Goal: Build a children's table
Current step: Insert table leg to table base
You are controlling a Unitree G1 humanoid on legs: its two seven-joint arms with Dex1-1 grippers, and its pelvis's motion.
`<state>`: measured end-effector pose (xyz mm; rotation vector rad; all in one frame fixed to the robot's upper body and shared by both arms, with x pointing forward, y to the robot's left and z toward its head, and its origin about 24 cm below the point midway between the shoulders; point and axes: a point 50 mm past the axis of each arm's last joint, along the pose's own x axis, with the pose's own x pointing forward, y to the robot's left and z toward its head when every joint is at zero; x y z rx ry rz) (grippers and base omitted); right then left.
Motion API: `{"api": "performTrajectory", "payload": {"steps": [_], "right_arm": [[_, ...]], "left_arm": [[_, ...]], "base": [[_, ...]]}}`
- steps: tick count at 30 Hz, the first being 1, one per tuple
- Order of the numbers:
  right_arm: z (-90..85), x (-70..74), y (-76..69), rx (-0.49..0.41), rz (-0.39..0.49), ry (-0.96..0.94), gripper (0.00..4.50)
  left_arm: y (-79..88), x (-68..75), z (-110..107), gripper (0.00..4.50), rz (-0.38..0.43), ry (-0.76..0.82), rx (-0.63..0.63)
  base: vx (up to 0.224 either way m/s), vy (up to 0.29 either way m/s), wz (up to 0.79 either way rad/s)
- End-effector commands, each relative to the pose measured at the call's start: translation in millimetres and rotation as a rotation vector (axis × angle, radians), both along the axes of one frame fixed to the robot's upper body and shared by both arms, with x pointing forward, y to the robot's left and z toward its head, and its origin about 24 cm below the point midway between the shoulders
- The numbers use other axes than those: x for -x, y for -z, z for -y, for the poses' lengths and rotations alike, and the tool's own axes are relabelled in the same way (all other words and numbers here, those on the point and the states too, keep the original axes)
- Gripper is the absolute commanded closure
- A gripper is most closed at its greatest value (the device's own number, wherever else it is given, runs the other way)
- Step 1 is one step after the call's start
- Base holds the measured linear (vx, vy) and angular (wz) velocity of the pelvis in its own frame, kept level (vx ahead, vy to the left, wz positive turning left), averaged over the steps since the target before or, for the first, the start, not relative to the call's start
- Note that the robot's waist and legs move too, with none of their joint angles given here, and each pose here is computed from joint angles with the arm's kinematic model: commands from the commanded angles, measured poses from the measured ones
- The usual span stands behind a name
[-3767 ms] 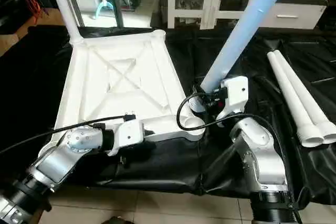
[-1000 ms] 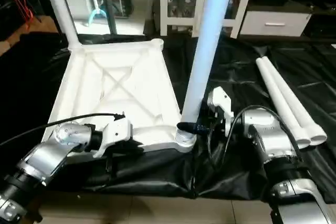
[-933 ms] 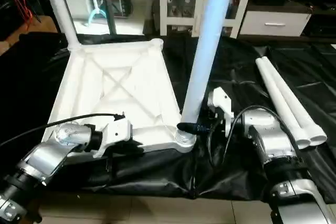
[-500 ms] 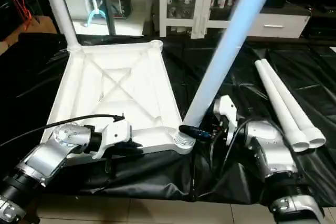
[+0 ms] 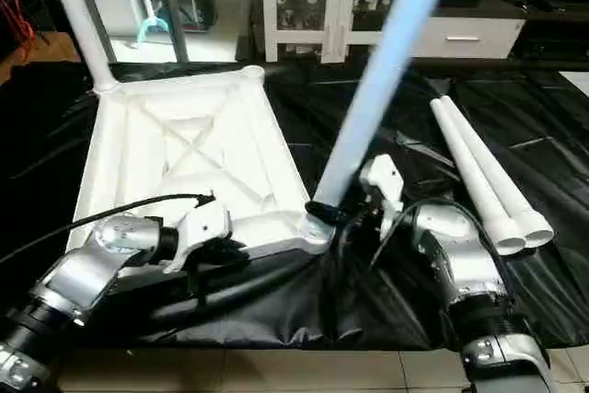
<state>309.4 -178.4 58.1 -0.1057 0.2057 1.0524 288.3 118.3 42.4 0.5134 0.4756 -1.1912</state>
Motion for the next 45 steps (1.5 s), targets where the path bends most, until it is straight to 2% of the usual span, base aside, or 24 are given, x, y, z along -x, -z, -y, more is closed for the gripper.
{"api": "performTrajectory", "payload": {"steps": [1,3,4,7,9,12,13,15,18,21,22,28,29,31,34,36,37,38,42,44,45], "right_arm": [[9.1,32.4,80.5,0.287,-0.362,0.087,2.66],[5.0,21.0,87.1,0.296,-0.374,0.257,2.66],[3.6,13.1,89.3,0.279,-0.37,0.391,2.66],[2.5,3.2,90.9,0.218,-0.378,0.595,2.66],[1.2,-0.3,90.9,0.178,-0.393,0.67,2.66],[-5.8,-7.0,89.2,0.171,-0.378,0.758,2.66],[-5.8,-7.0,89.2,0.171,-0.378,0.758,2.66],[-18.8,-18.0,83.6,0.151,-0.356,0.88,2.66],[-22.7,-20.7,81.8,0.144,-0.352,0.913,2.66],[-30.8,-23.0,79.2,0.154,-0.328,0.894,2.66],[-39.2,-24.3,77.1,0.16,-0.307,0.861,2.66],[-47.2,-23.7,77.1,0.142,-0.311,0.832,2.66],[-52.0,-23.8,75.5,0.11,-0.313,0.789,2.66],[-60.1,-25.2,68.0,0.019,-0.324,0.689,2.66],[-60.0,-27.0,61.4,-0.006,-0.299,0.636,2.66],[-56.9,-29.0,53.1,0.0,-0.232,0.564,2.66],[-53.4,-30.9,43.1,-0.004,-0.169,0.484,2.66],[-53.3,-30.9,43.0,-0.004,-0.168,0.483,2.66],[-44.4,-32.6,27.2,-0.041,-0.112,0.377,2.66],[-30.6,-32.0,14.5,-0.052,-0.086,0.27,2.66],[-16.0,-28.9,7.1,-0.037,-0.085,0.176,2.66]], "left_arm": [[-4.8,-4.3,9,4.5,0.035,-0.033,-0.03],[-10.9,-12.6,18,4.5,0.063,-0.156,-0.032],[-16.7,-16.7,24,4.5,0.061,-0.229,-0.009],[-28.0,-21.4,35,4.5,0.058,-0.316,0.037],[-33.9,-23.4,41,4.5,0.07,-0.349,0.054],[-41.7,-25.4,49,4.5,0.087,-0.409,0.073],[-41.7,-25.4,49,4.5,0.087,-0.409,0.073],[-45.9,-26.0,58,4.5,0.09,-0.461,0.068],[-46.3,-25.5,60,4.5,0.085,-0.466,0.066],[-45.4,-24.5,61,4.5,0.082,-0.465,0.062],[-44.1,-23.1,60,4.5,0.078,-0.464,0.055],[-42.5,-20.8,59,4.5,0.071,-0.446,0.055],[-42.6,-18.9,60,4.5,0.095,-0.391,0.065],[-39.6,-13.7,58,4.5,0.093,-0.32,0.07],[-36.8,-9.2,55,4.5,0.069,-0.281,0.07],[-36.4,-3.8,54,4.5,0.059,-0.211,0.098],[-35.4,1.4,51,4.5,0.055,-0.141,0.101],[-35.4,1.5,51,4.5,0.055,-0.139,0.102],[-33.5,13.3,44,4.5,0.045,0.01,0.108],[-32.5,23.2,36,4.5,0.019,0.12,0.098],[-31.4,25.7,29,4.5,0.0,0.15,0.076]], "base": [[0.0,0.0,0.0],[0.0,0.0,0.0],[0.0,0.0,0.0],[0.0,0.0,0.0],[0.0,0.0,0.0],[0.021,0.001,-0.02],[0.064,0.004,-0.05],[0.025,0.007,-0.02],[0.0,0.0,0.0],[0.0,0.0,0.0],[0.0,0.0,0.0],[0.0,0.0,0.0],[0.0,0.0,0.0],[0.0,0.0,0.0],[0.0,0.0,0.0],[0.0,0.0,0.0],[0.0,0.0,0.0],[0.0,0.0,0.0],[0.0,0.0,0.0],[0.0,0.0,0.0],[0.0,0.0,0.0]]}}
